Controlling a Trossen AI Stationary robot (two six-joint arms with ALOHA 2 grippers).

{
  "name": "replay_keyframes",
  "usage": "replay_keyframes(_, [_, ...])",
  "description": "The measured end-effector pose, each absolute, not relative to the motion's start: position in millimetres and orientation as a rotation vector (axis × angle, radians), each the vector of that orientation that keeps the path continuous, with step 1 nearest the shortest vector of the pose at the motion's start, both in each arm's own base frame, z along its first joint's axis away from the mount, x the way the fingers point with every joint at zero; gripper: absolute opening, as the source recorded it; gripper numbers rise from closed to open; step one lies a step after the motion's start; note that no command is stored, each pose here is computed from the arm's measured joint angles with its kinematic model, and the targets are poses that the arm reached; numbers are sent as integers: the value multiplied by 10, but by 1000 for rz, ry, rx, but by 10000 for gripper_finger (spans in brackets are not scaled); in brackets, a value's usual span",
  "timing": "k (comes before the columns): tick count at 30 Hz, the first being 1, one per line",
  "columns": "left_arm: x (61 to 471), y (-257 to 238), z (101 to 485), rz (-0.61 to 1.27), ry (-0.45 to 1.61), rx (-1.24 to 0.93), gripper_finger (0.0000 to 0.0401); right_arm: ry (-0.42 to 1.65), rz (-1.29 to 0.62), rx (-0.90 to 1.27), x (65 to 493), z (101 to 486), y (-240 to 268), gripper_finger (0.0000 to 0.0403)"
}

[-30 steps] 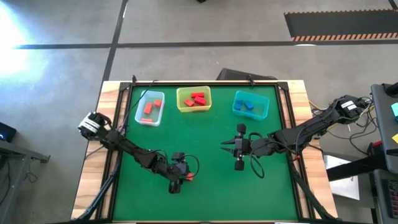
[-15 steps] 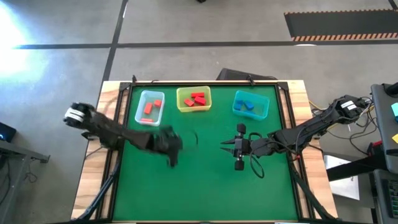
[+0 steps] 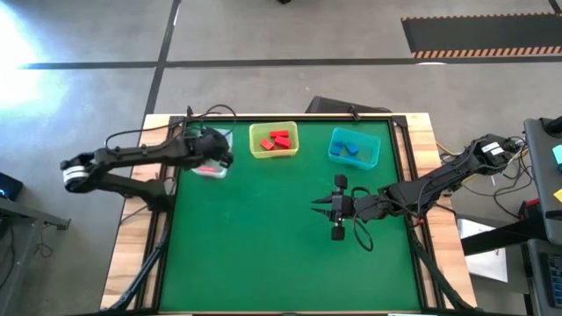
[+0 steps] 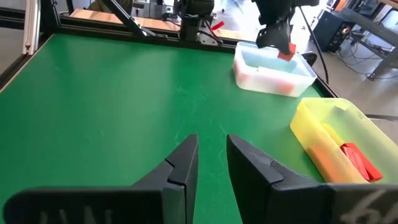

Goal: Sort & place blocks by color
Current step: Put the orange block into the transparent bin, then return to Home Position

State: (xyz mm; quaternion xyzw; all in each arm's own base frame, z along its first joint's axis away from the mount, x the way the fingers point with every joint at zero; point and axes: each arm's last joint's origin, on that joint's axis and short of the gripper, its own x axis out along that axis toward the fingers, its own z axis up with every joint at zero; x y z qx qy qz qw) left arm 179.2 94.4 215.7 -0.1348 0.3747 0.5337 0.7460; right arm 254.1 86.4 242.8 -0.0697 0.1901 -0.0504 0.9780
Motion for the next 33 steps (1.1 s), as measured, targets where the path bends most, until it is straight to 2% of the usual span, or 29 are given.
replay_keyframes(4, [1713,1048,2066,1166,861,-377,130,383,-103,-132,2541,2428,864,75])
replay_keyframes(12, [1685,984,2052,1029,885,-455,201,388,-96,-167,2536,2413,863,75])
replay_keyframes(16, [1692,842,2116,906,858,-392,214,408,-90,-238,2486,2296,818,73])
replay_keyframes(20, [1714,552,2180,674,769,-196,215,360,-115,-272,2388,2200,680,66])
replay_keyframes(25, [1655,157,2124,347,562,24,213,286,-132,-242,2167,2084,411,57])
replay_keyframes(29, [1500,30,1974,258,431,68,188,204,-140,-234,1965,1985,187,51])
replay_keyframes(33, [1353,19,1830,229,336,35,145,179,-180,-238,1751,1870,82,44])
